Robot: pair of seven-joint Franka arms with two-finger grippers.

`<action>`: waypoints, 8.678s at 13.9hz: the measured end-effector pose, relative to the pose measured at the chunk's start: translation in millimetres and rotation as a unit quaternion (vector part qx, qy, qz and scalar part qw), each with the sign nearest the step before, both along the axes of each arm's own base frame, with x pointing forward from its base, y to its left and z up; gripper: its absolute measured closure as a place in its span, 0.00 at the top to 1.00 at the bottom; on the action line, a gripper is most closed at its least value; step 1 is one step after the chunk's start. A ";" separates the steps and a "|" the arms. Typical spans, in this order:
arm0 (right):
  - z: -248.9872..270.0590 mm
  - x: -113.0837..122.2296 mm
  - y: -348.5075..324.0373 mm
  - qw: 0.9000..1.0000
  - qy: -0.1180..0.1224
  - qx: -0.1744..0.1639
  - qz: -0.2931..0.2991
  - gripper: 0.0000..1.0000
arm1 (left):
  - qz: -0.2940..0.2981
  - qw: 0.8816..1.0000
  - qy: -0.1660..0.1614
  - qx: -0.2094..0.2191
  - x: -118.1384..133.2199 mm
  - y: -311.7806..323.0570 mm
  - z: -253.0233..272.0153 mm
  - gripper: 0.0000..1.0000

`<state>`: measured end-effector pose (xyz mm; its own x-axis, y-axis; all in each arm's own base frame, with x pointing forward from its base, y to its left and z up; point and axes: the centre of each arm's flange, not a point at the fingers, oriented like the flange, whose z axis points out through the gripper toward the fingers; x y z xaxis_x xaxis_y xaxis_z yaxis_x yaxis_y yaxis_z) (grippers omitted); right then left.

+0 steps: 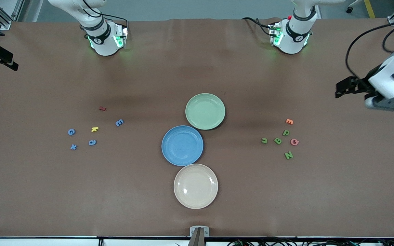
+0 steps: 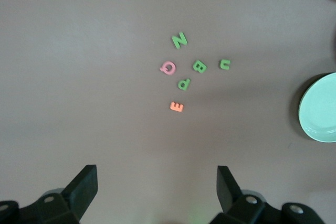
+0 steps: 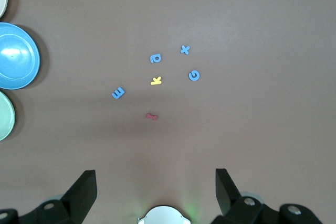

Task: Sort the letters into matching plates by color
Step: 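Grasp the green C with the left gripper while the right gripper grasps the blue a, then carry the green C onto the green plate and open the left gripper, then drop the blue a on the blue plate while the left gripper reaches the green B, then grasp the green B with the left gripper while the right gripper withdraws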

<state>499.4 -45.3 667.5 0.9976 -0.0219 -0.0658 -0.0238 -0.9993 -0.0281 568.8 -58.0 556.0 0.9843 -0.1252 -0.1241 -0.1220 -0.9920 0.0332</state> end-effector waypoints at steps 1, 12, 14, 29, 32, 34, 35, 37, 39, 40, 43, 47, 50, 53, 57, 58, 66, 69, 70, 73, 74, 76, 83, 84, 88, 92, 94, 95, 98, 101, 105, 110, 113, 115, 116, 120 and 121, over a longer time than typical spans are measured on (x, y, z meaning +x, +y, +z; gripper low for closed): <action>-5.5 3.3 0.1 1.000 0.006 0.000 0.000 1.00 | 0.003 1.000 0.015 0.002 6.2 -9.1 -18.4 1.00; -190.3 111.1 -45.0 0.997 0.064 -0.002 -0.035 1.00 | 0.052 0.999 0.010 0.011 22.3 -124.3 -193.2 1.00; -215.3 117.2 -38.9 0.997 0.051 0.014 -0.048 1.00 | 0.054 0.998 -0.007 0.006 16.9 -139.9 -223.7 1.00; -424.8 111.5 19.9 1.000 -0.011 -0.002 -0.020 1.00 | 0.043 0.996 -0.078 -0.013 -2.3 -145.4 -375.7 0.90; -450.6 100.9 23.6 0.999 -0.030 -0.007 -0.018 1.00 | 0.042 0.996 -0.082 -0.014 3.0 -147.1 -374.7 0.82; -469.9 94.3 26.6 0.999 -0.035 -0.009 -0.016 1.00 | 0.040 0.996 -0.082 -0.014 3.4 -147.6 -376.4 0.76; -477.1 92.9 27.2 0.999 -0.036 -0.010 -0.015 1.00 | 0.040 0.996 -0.081 -0.013 3.1 -147.7 -377.6 0.76; -488.2 91.3 29.7 0.999 -0.034 -0.011 -0.013 1.00 | 0.040 0.996 -0.080 -0.013 2.7 -147.7 -379.3 0.72; -496.1 89.5 33.4 0.999 -0.029 -0.012 -0.009 1.00 | 0.039 0.996 -0.079 -0.012 2.1 -148.5 -381.0 0.70; -498.5 88.7 34.3 1.000 -0.027 -0.012 -0.009 1.00 | 0.038 0.996 -0.078 -0.012 1.6 -149.6 -381.6 0.67; -501.2 86.3 35.0 1.000 -0.023 -0.012 -0.008 1.00 | 0.036 0.996 -0.079 -0.013 1.6 -151.7 -381.4 0.60; -501.4 86.0 35.3 1.000 -0.023 -0.012 -0.008 1.00 | 0.036 0.996 -0.082 -0.012 4.0 -151.0 -379.3 0.37; -502.1 85.4 40.3 1.000 -0.022 -0.011 -0.003 0.96 | 0.036 0.996 -0.083 -0.012 4.8 -151.2 -378.5 0.28; -500.7 85.6 48.1 1.000 -0.024 -0.011 0.003 0.82 | 0.037 0.996 -0.084 -0.013 5.9 -152.5 -377.1 0.28; -498.6 86.2 48.6 1.000 -0.026 -0.011 0.003 0.72 | 0.051 0.997 -0.065 -0.004 4.0 -174.1 -356.4 0.28; -498.4 86.3 48.6 1.000 -0.026 -0.011 0.003 0.70 | 0.059 0.997 -0.054 0.003 -0.6 -190.0 -343.9 0.28; -493.1 87.2 48.9 1.000 -0.028 -0.011 0.003 0.37 | 0.106 0.993 -0.033 0.033 -86.0 -351.3 -290.7 0.28; -493.1 87.3 48.9 1.000 -0.028 -0.011 0.003 0.37 | 0.126 0.991 -0.032 0.039 -114.7 -388.5 -299.5 0.28; -493.1 87.3 48.9 1.000 -0.028 -0.011 0.003 0.37 | 0.130 0.990 -0.030 0.041 -121.8 -399.7 -305.0 0.28; -493.0 87.3 48.9 1.000 -0.028 -0.011 0.003 0.37 | 0.140 0.989 -0.026 0.047 -136.6 -424.2 -323.0 0.28; -493.0 87.3 48.9 1.000 -0.028 -0.011 0.003 0.37 | 0.139 0.989 -0.025 0.048 -140.5 -430.3 -328.1 0.28; -492.7 87.6 49.0 1.000 -0.025 -0.010 0.003 0.37 | 0.136 0.989 -0.025 0.047 -148.9 -441.9 -337.0 0.28; -421.0 105.4 92.5 0.998 0.046 -0.005 -0.032 0.37 | 0.131 0.991 -0.018 0.035 -168.4 -461.2 -355.3 0.33; -406.2 108.1 108.2 0.998 0.050 -0.007 -0.043 0.37 | 0.131 0.991 -0.019 0.034 -168.1 -461.7 -354.6 0.43; -361.4 114.8 191.3 0.993 0.047 -0.014 -0.110 0.37 | 0.144 0.989 -0.027 0.025 -149.2 -455.4 -341.7 0.81; -334.2 100.4 294.8 0.984 0.035 0.011 -0.175 0.37 | 0.152 0.988 -0.035 0.016 -87.1 -401.8 -304.6 1.00; -330.9 91.7 338.8 0.980 0.031 0.015 -0.198 0.37 | 0.142 0.989 -0.038 0.014 -57.1 -365.0 -291.0 1.00; -333.3 88.1 358.8 0.978 0.030 0.014 -0.208 0.37 | 0.134 0.990 -0.040 0.016 -45.3 -346.8 -288.7 1.00; -356.8 80.6 414.4 0.972 0.026 0.010 -0.235 0.37 | 0.107 0.992 -0.047 0.039 -21.6 -291.8 -295.0 1.00; -394.3 77.2 453.6 0.967 0.010 0.016 -0.254 0.37 | 0.082 0.994 -0.046 0.058 -3.0 -238.7 -306.4 1.00; -434.1 74.2 469.6 0.965 0.001 0.014 -0.264 0.37 | 0.064 0.995 -0.062 0.046 9.1 -188.2 -323.7 1.00; -461.8 76.0 486.0 0.961 -0.005 0.003 -0.277 0.37 | 0.041 0.996 -0.060 0.045 10.8 -146.1 -341.5 1.00; -468.8 76.6 490.3 0.961 -0.008 0.000 -0.275 0.37 | 0.035 0.997 -0.058 0.046 11.2 -127.8 -348.3 1.00; -469.2 78.4 488.8 0.961 -0.010 -0.002 -0.275 0.41 | 0.031 0.997 -0.058 0.045 11.9 -120.5 -351.7 0.98; -469.9 78.6 488.2 0.962 -0.011 -0.003 -0.274 0.52 | 0.031 0.997 -0.058 0.045 12.2 -117.5 -354.7 0.98; -470.9 79.2 487.4 0.963 -0.015 -0.007 -0.271 0.90 | 0.033 0.997 -0.058 0.041 12.0 -112.2 -372.2 0.92; -470.7 80.2 486.2 0.963 -0.017 -0.008 -0.270 1.00 | 0.032 0.997 -0.058 0.040 11.6 -112.8 -376.2 0.92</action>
<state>579.6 440.8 196.7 0.8425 -0.5379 -0.0292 -0.5386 -0.8423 -0.0229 580.4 -170.8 179.8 0.9983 -0.0554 -0.0165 -0.0563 -0.9968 -0.0565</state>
